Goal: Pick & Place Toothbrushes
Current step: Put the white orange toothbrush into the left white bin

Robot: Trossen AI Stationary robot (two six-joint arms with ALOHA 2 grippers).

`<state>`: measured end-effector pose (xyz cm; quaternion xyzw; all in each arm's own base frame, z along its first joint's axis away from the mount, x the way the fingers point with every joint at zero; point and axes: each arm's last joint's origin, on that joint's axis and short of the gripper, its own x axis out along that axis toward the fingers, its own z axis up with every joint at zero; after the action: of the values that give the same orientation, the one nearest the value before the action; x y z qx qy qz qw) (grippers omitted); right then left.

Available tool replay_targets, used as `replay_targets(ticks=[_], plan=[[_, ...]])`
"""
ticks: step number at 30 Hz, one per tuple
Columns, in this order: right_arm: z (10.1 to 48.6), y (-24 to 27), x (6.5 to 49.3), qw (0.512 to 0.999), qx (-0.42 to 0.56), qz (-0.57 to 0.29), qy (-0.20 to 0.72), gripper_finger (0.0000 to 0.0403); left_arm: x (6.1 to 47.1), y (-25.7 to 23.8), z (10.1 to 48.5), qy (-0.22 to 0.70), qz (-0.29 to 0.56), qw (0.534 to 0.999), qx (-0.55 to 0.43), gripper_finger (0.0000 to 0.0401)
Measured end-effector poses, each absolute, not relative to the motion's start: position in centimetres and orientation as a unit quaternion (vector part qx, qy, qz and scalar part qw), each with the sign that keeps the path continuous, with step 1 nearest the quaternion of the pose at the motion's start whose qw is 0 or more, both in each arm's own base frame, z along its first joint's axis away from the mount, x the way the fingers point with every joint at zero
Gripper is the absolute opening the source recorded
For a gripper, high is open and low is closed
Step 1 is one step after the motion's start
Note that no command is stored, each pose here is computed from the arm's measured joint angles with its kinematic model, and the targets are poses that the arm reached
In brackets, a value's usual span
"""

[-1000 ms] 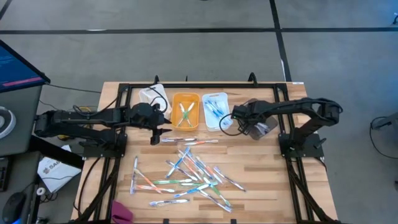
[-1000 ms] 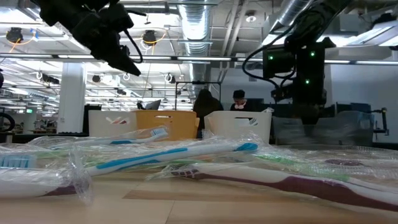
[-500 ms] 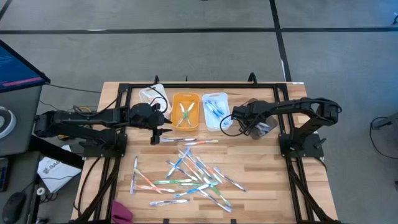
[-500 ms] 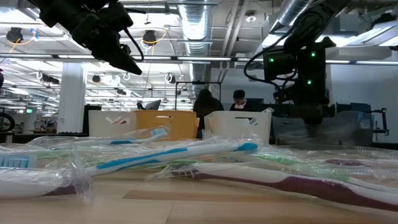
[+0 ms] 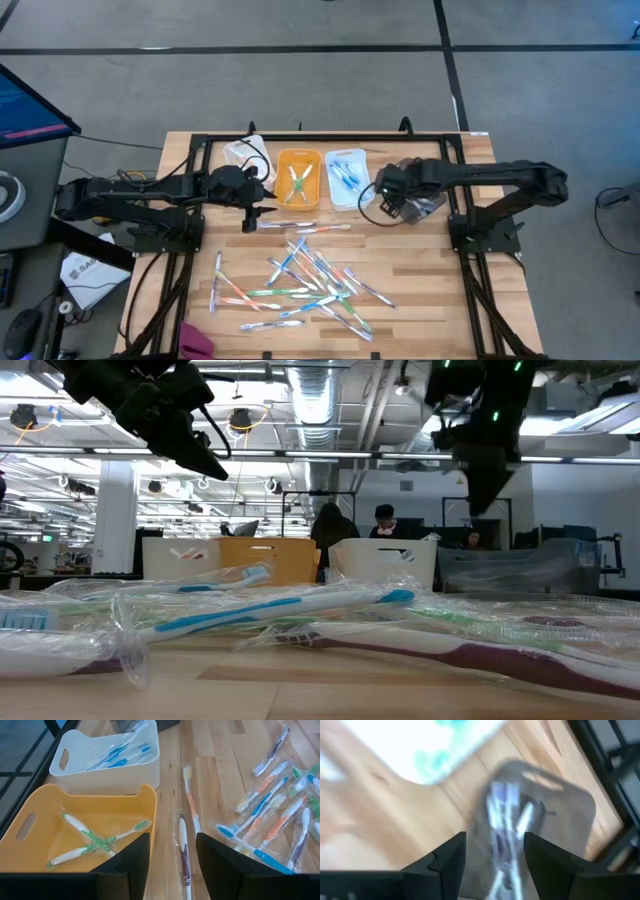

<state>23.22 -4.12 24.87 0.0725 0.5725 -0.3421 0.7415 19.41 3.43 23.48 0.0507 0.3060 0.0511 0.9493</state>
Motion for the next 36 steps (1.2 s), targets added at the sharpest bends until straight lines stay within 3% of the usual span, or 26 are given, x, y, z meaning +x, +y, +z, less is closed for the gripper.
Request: replay_targets(ticks=[8, 14, 19, 25, 36], plan=[[28.1, 1.5, 22.7, 0.829, 0.084, -0.269, 0.482, 0.0192, 19.4, 3.3, 23.5, 0.305, 0.055, 0.95, 0.033, 0.0153], [28.2, 6.8, 23.3, 0.882, 0.049, -0.198, 0.425, 0.0188, 19.7, 2.7, 23.8, 0.286, 0.041, 0.957, 0.04, 0.0153], [27.5, 11.4, 24.2, 0.917, -0.016, -0.19, 0.35, 0.0189, 20.4, 2.0, 24.3, 0.246, 0.019, 0.967, 0.057, 0.0153], [26.3, 14.4, 24.9, 0.929, -0.099, -0.136, 0.331, 0.0188, 22.5, 0.5, 23.9, 0.202, -0.088, 0.972, 0.085, 0.0153], [27.1, 14.6, 25.5, 0.94, -0.113, -0.115, 0.3, 0.0182, 25.9, 0.1, 18.3, 0.291, -0.112, 0.935, 0.171, 0.0153]])
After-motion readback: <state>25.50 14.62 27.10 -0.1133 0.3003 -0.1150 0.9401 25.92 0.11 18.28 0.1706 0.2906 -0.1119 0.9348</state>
